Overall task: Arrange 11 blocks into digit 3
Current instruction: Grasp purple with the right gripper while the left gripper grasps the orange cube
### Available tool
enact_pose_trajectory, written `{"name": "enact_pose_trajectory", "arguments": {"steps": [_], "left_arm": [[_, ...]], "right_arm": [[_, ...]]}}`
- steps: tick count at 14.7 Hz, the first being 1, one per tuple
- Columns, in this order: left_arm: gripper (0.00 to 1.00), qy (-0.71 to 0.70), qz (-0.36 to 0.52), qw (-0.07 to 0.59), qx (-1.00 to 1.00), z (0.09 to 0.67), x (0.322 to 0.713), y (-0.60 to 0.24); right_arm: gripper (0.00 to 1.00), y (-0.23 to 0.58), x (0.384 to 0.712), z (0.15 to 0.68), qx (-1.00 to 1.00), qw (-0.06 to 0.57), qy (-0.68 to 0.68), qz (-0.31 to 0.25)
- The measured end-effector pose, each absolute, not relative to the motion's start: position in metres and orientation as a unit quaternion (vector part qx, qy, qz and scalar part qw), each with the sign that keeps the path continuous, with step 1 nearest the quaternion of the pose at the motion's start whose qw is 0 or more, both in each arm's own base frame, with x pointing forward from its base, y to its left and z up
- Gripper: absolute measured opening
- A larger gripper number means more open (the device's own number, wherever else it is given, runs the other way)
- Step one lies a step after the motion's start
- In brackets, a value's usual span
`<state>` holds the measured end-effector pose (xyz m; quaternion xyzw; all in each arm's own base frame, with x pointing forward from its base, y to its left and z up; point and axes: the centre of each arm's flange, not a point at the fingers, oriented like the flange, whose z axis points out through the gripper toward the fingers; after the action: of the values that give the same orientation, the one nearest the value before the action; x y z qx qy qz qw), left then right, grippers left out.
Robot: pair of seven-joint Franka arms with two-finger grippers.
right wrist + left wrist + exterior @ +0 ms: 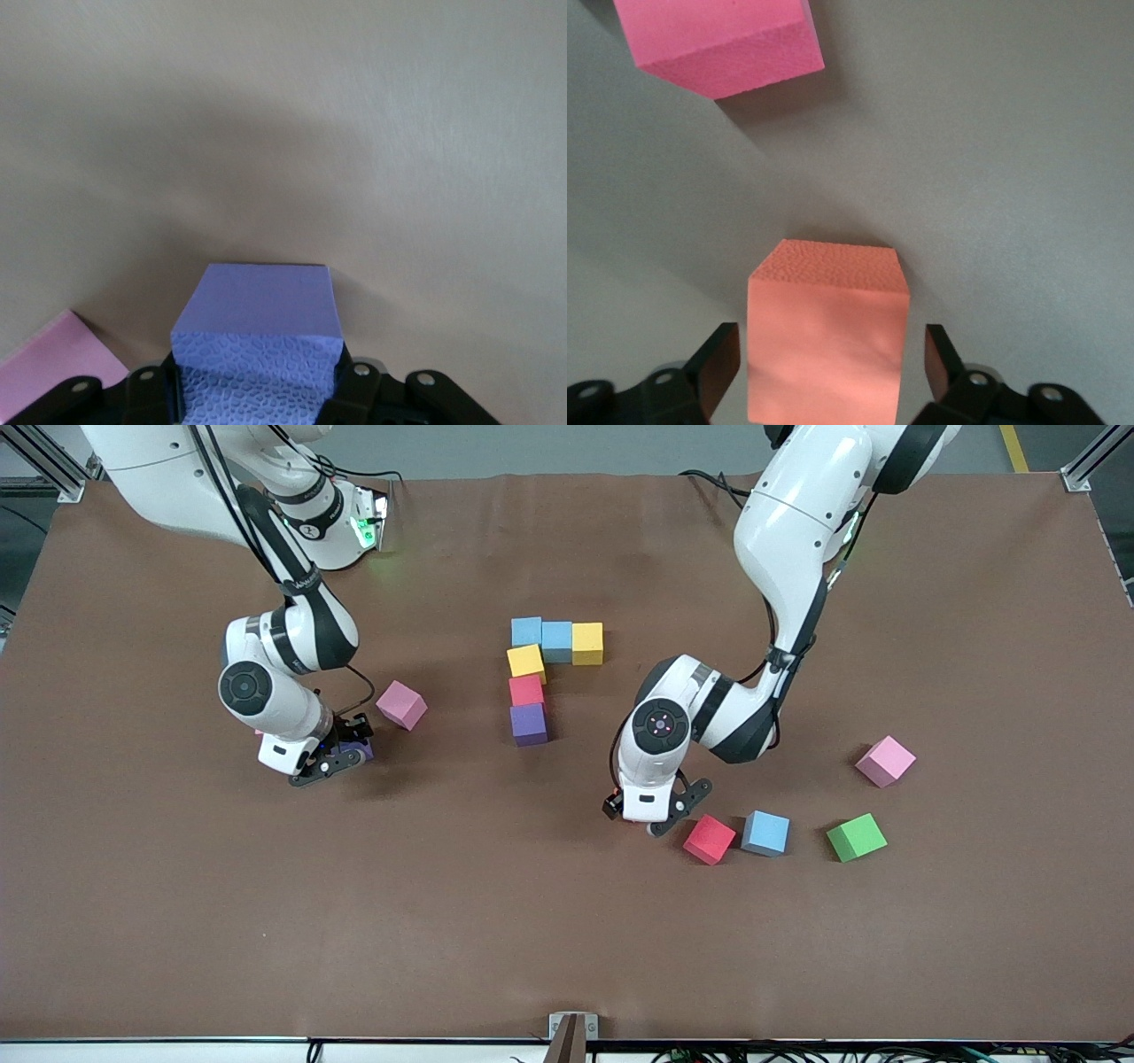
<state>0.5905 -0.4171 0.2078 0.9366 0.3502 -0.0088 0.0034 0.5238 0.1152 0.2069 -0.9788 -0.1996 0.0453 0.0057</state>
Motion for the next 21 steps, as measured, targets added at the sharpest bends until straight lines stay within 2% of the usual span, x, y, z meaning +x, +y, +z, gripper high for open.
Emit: {"name": "enact_pose_trajectory", "arguments": {"steps": [2,6,9,16,20,21], "left_arm": [[0.91,0.358,-0.012,0.007,0.934,0.208,0.594,-0.412],[0.85,0.353,-0.026,0.021,0.935,0.21,0.608,-0.394],[0.81,0.354,-0.031,0.026,0.934,0.21,0.611,-0.39],[0.76,0.359,-0.043,0.034,0.932,0.21,0.606,-0.397],[0.67,0.359,-0.043,0.033,0.932,0.209,0.606,-0.397],[0.61,0.359,-0.043,0.034,0.932,0.21,0.606,-0.397]], "right_arm": [[0.57,0.142,0.539,0.227,-0.98,0.005,-0.198,0.025],[0.57,0.213,0.574,0.266,-0.986,0.0,-0.164,0.041],[0.57,0.278,0.588,0.263,-0.991,0.004,-0.133,0.031],[0.57,0.399,0.569,0.228,-0.996,0.01,-0.086,0.026],[0.57,0.426,0.559,0.212,-0.997,0.009,-0.071,0.03],[0.57,0.43,0.556,0.207,-0.997,0.008,-0.069,0.032]]}}
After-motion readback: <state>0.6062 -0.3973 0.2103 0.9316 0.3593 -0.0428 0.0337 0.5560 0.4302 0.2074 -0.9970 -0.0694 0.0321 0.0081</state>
